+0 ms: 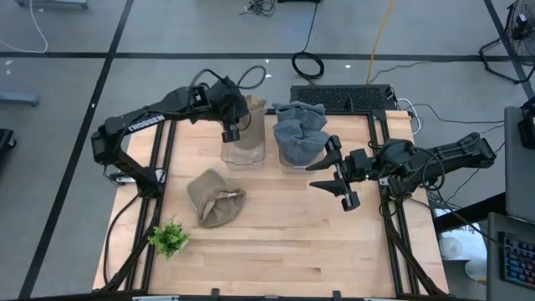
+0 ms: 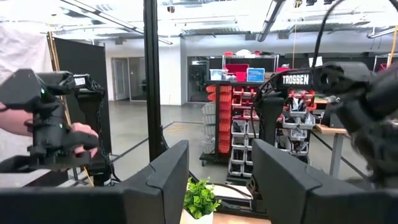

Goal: Pick & Place hat
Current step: Put the right brown cap into the left transparent bin, then put the brown cap into the left transparent bin

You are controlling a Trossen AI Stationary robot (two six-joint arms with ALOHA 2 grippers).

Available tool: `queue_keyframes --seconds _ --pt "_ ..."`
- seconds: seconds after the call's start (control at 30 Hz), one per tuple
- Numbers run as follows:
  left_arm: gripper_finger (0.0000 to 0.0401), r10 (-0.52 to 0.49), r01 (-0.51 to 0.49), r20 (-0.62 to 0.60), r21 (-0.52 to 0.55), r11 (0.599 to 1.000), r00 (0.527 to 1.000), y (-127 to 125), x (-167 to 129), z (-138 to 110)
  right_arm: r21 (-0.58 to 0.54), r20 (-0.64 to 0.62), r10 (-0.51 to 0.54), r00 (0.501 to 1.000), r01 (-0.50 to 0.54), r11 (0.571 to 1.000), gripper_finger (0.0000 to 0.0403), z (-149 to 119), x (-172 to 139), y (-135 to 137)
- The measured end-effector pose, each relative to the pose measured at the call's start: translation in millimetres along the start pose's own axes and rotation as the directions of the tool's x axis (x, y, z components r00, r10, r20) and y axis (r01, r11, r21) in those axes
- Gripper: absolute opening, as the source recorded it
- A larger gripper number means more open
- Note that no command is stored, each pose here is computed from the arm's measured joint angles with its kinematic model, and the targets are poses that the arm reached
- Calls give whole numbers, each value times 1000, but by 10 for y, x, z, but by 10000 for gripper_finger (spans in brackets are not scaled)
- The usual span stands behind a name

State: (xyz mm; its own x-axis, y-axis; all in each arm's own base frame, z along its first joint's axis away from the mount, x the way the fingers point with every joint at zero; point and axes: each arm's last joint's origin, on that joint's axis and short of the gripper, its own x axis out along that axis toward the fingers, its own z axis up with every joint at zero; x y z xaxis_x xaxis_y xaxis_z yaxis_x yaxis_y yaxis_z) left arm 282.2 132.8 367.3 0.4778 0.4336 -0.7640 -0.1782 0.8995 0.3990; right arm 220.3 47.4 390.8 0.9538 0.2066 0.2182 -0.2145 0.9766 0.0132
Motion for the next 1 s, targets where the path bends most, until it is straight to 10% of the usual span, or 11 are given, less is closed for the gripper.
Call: queue_keyframes --seconds 0.57,1.0 --pt "23 0 -3 -59 -50 999 998 -57 501 -301 0 0 -6 1000 6 1000 165 0 0 -2" --pt "265 45 -47 -24 -49 998 999 -39 381 -179 0 -44 -8 999 8 1000 163 -44 0 -3"
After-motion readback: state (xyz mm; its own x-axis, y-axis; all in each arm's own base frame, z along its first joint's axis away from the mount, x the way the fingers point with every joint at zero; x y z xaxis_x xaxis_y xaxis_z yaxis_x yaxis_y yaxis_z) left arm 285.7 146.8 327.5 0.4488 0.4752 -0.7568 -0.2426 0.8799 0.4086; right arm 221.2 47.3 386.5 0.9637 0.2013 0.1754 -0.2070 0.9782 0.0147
